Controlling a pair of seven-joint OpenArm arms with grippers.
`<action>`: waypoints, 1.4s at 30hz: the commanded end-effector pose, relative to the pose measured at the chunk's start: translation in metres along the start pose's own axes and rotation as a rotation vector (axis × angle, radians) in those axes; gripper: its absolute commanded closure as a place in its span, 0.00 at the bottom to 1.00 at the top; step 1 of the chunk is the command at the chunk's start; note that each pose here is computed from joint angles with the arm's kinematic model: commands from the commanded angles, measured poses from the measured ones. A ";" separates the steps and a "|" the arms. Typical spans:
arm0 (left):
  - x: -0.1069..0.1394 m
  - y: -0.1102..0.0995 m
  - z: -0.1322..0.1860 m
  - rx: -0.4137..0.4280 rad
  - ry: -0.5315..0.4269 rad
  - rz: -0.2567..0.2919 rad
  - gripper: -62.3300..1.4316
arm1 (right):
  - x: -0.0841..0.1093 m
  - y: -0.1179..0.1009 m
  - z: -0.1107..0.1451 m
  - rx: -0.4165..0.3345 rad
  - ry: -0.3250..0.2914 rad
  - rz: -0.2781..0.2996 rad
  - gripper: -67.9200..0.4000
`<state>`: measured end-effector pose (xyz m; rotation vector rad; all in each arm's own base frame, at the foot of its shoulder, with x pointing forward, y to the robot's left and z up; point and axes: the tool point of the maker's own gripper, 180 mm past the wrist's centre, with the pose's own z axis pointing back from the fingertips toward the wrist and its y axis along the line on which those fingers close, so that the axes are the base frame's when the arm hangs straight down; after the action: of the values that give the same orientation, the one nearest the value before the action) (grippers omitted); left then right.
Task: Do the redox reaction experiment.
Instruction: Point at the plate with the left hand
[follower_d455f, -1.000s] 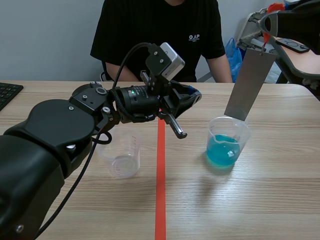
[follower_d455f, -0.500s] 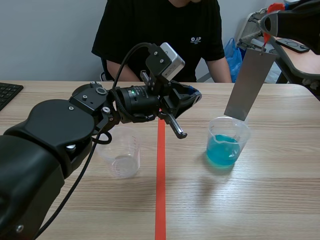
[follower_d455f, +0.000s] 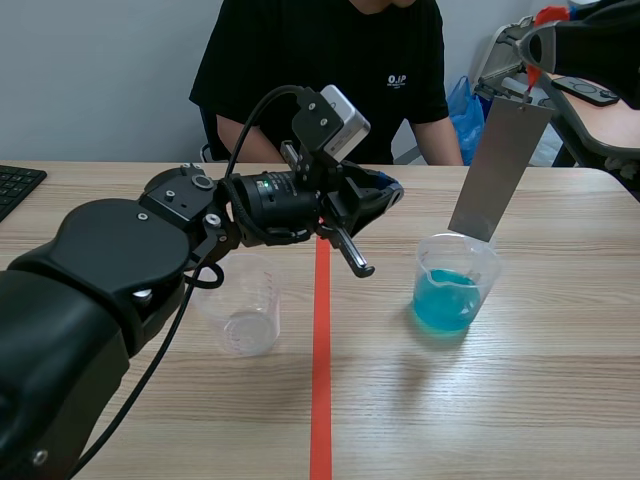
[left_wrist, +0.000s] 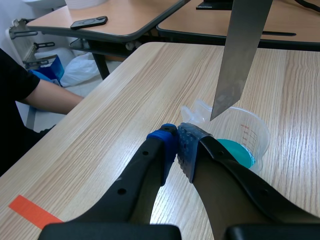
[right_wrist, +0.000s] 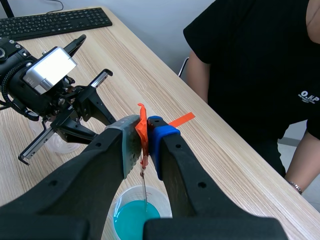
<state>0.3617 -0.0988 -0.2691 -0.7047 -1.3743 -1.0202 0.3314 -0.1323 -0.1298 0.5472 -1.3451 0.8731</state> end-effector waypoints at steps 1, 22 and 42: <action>0.018 -0.002 -0.007 -0.004 -0.054 -0.005 0.91 | 0.017 -0.004 0.003 -0.004 -0.041 0.029 0.97; 0.021 -0.019 -0.020 -0.044 -0.048 -0.004 0.91 | 0.017 -0.004 0.003 -0.004 -0.041 0.029 0.97; 0.020 -0.014 -0.016 -0.039 -0.048 -0.013 0.91 | 0.017 -0.004 0.003 -0.004 -0.041 0.029 0.97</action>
<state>0.3508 -0.1225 -0.2665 -0.7449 -1.3641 -1.0515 0.3314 -0.1323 -0.1298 0.5472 -1.3451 0.8731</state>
